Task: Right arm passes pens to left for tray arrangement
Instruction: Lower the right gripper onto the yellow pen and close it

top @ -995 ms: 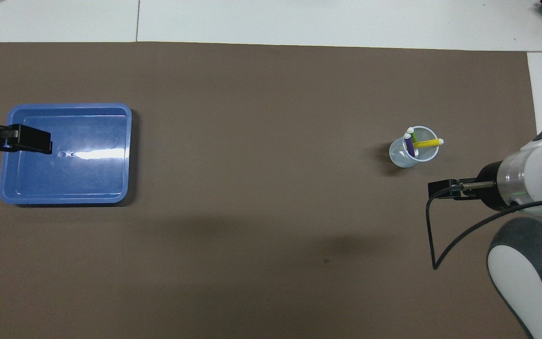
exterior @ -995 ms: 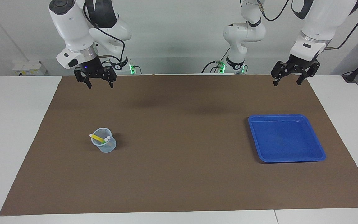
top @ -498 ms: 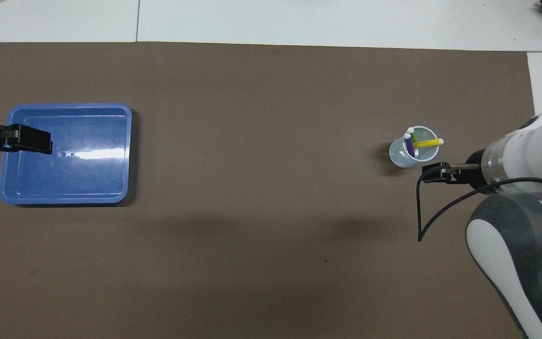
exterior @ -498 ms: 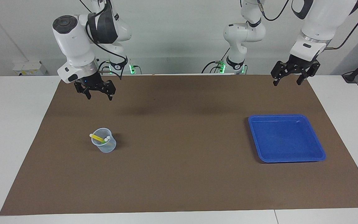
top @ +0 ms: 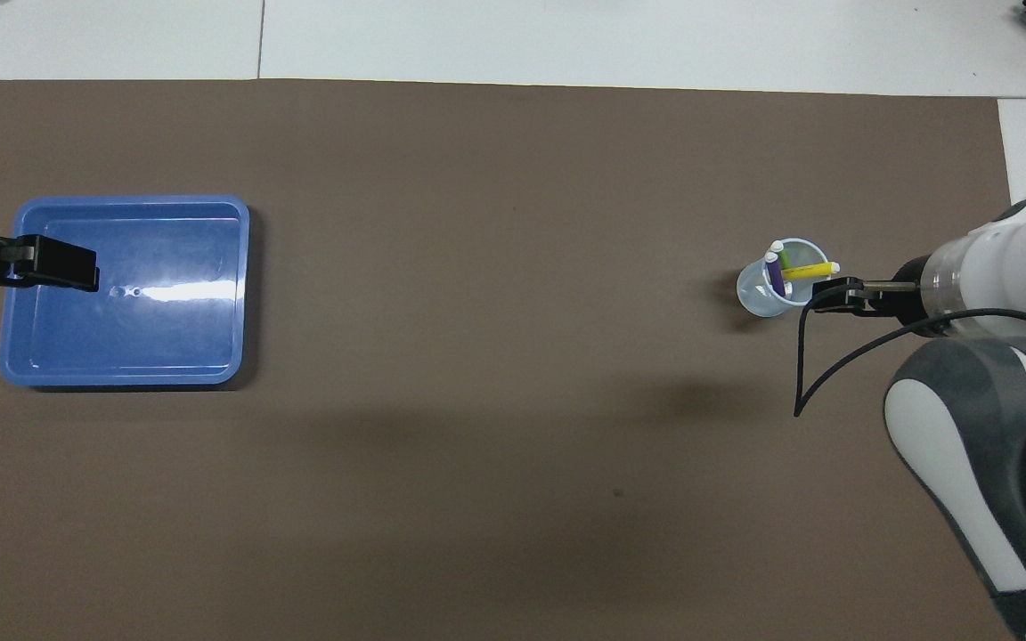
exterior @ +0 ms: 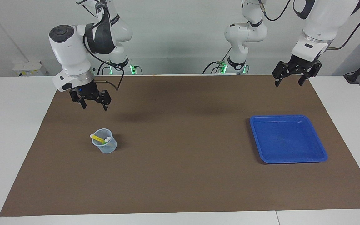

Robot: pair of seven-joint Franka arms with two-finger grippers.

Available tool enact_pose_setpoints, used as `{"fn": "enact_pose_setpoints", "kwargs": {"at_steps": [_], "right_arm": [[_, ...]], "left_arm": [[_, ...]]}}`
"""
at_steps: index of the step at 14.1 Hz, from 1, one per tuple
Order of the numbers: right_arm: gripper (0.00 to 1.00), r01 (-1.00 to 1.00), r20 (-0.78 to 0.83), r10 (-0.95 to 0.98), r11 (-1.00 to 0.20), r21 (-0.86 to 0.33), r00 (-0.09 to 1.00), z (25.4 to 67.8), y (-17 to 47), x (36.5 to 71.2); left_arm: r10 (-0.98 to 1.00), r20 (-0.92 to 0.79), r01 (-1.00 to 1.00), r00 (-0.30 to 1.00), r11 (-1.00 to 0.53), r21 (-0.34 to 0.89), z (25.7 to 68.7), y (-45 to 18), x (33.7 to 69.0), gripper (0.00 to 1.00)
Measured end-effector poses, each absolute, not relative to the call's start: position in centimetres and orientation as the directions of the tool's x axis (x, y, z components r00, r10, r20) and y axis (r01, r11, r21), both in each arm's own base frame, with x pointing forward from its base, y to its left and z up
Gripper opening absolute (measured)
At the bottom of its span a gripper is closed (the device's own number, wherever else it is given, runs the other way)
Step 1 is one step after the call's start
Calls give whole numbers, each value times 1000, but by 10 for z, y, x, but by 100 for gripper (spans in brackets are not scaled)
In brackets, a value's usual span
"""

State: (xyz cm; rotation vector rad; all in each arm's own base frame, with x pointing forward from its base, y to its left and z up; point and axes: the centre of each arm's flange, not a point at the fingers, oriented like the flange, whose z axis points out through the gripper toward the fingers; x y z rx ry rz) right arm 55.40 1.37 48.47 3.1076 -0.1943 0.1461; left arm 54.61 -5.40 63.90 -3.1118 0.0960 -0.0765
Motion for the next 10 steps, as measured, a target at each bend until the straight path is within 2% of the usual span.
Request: {"fn": "enact_pose_setpoints", "kwargs": {"at_steps": [3,4,5,6,7,10], "right_arm": [[91,-31,117,-28,-999,24,993,461,1,570],[84,-11,130,-7,-1000,25,991,456,0,575],[84,-2,144,2,-1000,25,990,453,0,578],[77,-1,160,2,-1000,23,987,454,0,580],[67,-13,183,-12,-1000,6,983,455,-2,583],[60,-50,236,-72,-994,-97,969,455,-17,590]], "left_arm": [[-62,48,-61,997,-998,-29,639,-54,546,100],[-62,48,-61,997,-998,-29,639,-54,546,100],[-62,48,-61,997,-998,-29,639,-54,546,100],[-62,48,-61,997,-998,-29,639,-54,546,100],[-62,48,-61,997,-998,-29,639,-54,546,100],[-62,48,-61,997,-998,-29,639,-54,546,100]]}}
